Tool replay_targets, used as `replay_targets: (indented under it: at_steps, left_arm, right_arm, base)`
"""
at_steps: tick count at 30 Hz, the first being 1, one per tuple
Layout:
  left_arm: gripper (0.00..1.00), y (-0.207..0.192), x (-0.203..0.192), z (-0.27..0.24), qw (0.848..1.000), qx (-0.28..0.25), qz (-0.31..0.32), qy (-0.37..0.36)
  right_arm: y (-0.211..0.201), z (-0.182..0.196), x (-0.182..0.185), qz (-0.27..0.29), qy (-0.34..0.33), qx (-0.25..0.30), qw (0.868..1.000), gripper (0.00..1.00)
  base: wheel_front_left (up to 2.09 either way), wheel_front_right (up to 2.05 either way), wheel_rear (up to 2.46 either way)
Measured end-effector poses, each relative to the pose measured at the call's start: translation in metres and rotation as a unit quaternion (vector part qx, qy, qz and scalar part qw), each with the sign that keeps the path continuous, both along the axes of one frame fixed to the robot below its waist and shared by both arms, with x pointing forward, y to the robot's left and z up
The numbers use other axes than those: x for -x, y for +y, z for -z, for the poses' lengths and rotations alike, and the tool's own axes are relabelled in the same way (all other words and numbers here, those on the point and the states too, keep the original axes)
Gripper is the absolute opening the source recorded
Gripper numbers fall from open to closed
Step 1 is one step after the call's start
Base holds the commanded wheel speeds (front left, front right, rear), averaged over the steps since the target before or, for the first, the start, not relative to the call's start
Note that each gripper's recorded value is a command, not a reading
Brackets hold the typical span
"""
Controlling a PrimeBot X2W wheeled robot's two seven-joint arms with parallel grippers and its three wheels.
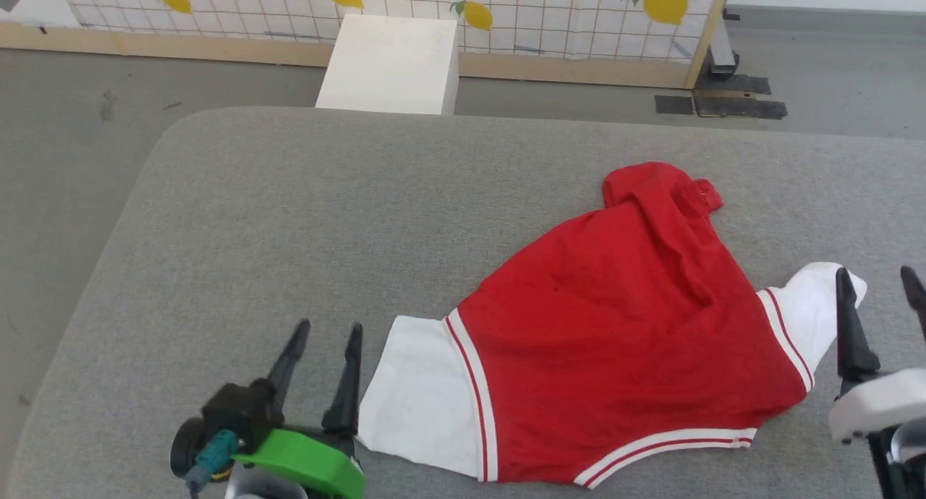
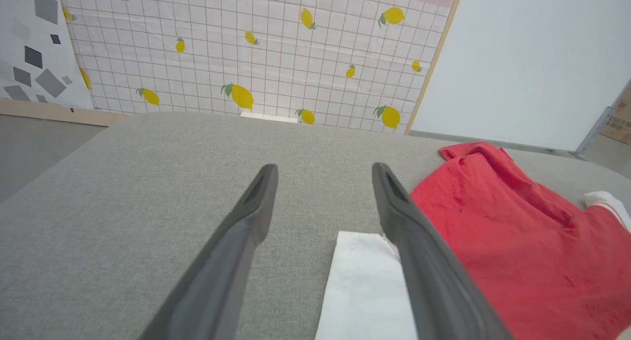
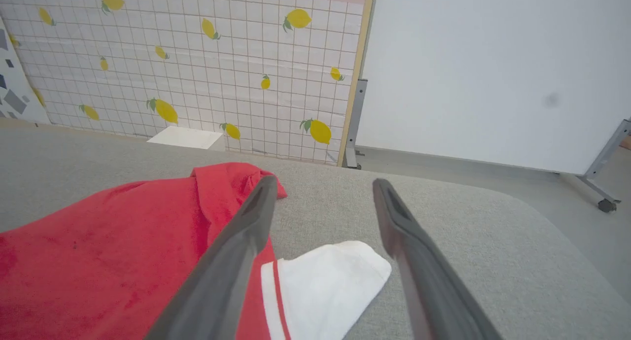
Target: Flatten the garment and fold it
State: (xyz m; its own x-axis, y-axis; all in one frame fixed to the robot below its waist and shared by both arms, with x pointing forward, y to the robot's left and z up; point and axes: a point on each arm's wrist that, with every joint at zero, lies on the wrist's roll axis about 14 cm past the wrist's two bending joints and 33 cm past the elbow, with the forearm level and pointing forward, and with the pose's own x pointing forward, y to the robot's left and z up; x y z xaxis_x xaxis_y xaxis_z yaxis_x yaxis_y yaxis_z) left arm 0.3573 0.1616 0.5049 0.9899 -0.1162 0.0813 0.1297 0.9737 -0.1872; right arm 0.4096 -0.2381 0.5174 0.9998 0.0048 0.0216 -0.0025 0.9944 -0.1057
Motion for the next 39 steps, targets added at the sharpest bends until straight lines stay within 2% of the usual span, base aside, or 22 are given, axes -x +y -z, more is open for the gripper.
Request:
replay_targets:
  at_steps: [3,6,10,11,17,23,24,25,26,28,31,35,39]
  left_arm:
    - [1.0,-0.012,0.004,0.024,0.998,-0.023,0.037,0.055]
    - [1.0,-0.021,0.007,0.05,0.987,-0.052,0.072,0.134]
    - [1.0,-0.025,0.016,0.084,0.96,-0.073,0.099,0.253]
    - [1.0,-0.025,0.023,0.101,0.935,-0.093,0.11,0.324]
    - [1.0,-0.022,0.03,0.12,0.898,-0.118,0.112,0.409]
    - [1.0,-0.023,0.031,0.132,0.874,-0.128,0.119,0.453]
    - [0.3,-0.024,0.032,0.134,0.872,-0.125,0.122,0.458]
    - [0.0,-0.025,0.032,0.136,0.869,-0.124,0.124,0.462]
    - [0.0,-0.026,0.032,0.137,0.867,-0.121,0.127,0.466]
    - [0.0,-0.028,0.03,0.137,0.867,-0.115,0.133,0.467]
    - [0.0,-0.027,0.022,0.128,0.883,-0.102,0.124,0.442]
    - [0.0,-0.019,0.009,0.106,0.915,-0.071,0.079,0.388]
    - [0.0,0.0,-0.007,0.065,0.951,-0.061,0.03,0.302]
  right_arm:
    - [-0.001,0.001,0.015,0.022,-0.007,-0.023,0.999,1.0]
    - [-0.003,0.002,0.023,0.037,-0.003,-0.032,0.999,1.0]
    - [-0.005,0.006,0.026,0.046,0.007,-0.037,0.998,1.0]
    - [-0.007,0.012,0.027,0.052,0.017,-0.038,0.998,1.0]
    - [-0.009,0.022,0.029,0.058,0.035,-0.04,0.997,1.0]
    - [-0.014,0.035,0.03,0.069,0.052,-0.041,0.995,1.0]
    - [-0.016,0.037,0.03,0.071,0.055,-0.041,0.995,1.0]
    - [-0.016,0.038,0.031,0.073,0.058,-0.041,0.995,1.0]
    - [-0.018,0.041,0.031,0.075,0.062,-0.041,0.994,1.0]
    - [-0.02,0.046,0.033,0.079,0.07,-0.041,0.994,1.0]
    - [-0.023,0.051,0.036,0.085,0.085,-0.04,0.992,1.0]
    - [-0.027,0.054,0.04,0.087,0.107,-0.036,0.99,1.0]
    - [-0.028,0.059,0.045,0.082,0.145,-0.028,0.986,1.0]
  base:
    - [0.0,0.0,0.0]
    - [0.0,0.0,0.0]
    - [0.0,0.0,0.0]
    - [0.0,0.0,0.0]
    - [0.0,0.0,0.0]
    - [0.0,0.0,0.0]
    - [0.0,0.0,0.0]
    - [0.0,0.0,0.0]
    - [0.0,0.0,0.0]
    - [0.0,0.0,0.0]
    - [0.0,0.0,0.0]
    - [0.0,0.0,0.0]
    - [0.0,0.0,0.0]
